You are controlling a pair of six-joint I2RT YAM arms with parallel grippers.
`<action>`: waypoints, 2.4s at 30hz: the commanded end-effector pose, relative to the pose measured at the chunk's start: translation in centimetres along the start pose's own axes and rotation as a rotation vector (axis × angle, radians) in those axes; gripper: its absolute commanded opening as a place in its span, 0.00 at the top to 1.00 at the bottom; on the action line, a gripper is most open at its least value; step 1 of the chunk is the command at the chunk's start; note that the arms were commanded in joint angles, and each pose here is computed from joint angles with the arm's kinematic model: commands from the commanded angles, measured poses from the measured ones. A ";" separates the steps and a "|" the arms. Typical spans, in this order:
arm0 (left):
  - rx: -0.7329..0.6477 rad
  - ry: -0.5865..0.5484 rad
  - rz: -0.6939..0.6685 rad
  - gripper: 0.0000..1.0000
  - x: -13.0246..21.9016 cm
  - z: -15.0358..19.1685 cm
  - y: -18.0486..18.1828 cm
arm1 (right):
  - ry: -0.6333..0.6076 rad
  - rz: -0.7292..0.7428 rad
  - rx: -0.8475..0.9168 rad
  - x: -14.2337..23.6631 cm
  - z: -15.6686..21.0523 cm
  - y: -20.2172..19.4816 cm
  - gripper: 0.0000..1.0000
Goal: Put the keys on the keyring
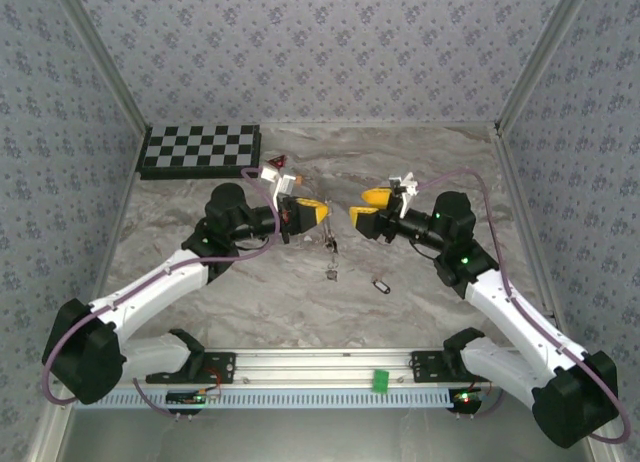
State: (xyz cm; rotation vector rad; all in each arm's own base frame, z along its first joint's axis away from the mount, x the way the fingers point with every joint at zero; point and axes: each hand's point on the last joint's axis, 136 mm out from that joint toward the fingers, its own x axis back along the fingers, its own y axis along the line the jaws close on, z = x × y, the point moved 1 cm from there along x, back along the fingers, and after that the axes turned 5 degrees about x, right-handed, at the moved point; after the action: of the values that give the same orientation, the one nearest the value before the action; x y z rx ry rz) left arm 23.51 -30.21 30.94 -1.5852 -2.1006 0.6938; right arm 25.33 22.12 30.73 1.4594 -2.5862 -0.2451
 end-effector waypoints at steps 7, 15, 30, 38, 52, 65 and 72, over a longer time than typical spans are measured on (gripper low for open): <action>-0.157 -0.095 -0.204 1.00 1.8 -2.2 0.9 | 0.146 0.175 -0.024 0.9 3.7 -2.9 0.33; -0.184 -0.084 -0.236 1.00 2.4 -1.1 1.4 | 0.404 0.354 -0.170 1.7 10.6 -6.1 0.39; -0.181 -0.042 -0.227 1.00 2.2 1.1 2.3 | 0.762 0.526 -0.389 3.7 22.6 -6.3 0.54; -0.173 -0.036 -0.223 1.00 2.1 1.3 2.3 | 0.856 0.577 -0.428 4.3 25.6 -5.5 0.54; -0.163 -0.042 -0.208 1.00 2.1 1.4 2.1 | 0.911 0.776 -0.508 5.3 27.4 -6.4 0.60; -0.163 -0.042 -0.202 1.00 2.2 1.4 2.0 | 0.938 0.862 -0.502 7.4 27.2 -6.0 0.71; -0.162 -0.044 -0.199 1.00 2.2 1.4 1.9 | 0.840 0.875 -0.528 7.4 25.7 -6.0 0.69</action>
State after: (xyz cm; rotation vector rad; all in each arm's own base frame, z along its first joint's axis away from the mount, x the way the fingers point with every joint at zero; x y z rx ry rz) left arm 24.18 -27.61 26.82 -1.3453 -2.3396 0.4830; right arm 21.11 14.92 4.39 0.1520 -1.9360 -0.0981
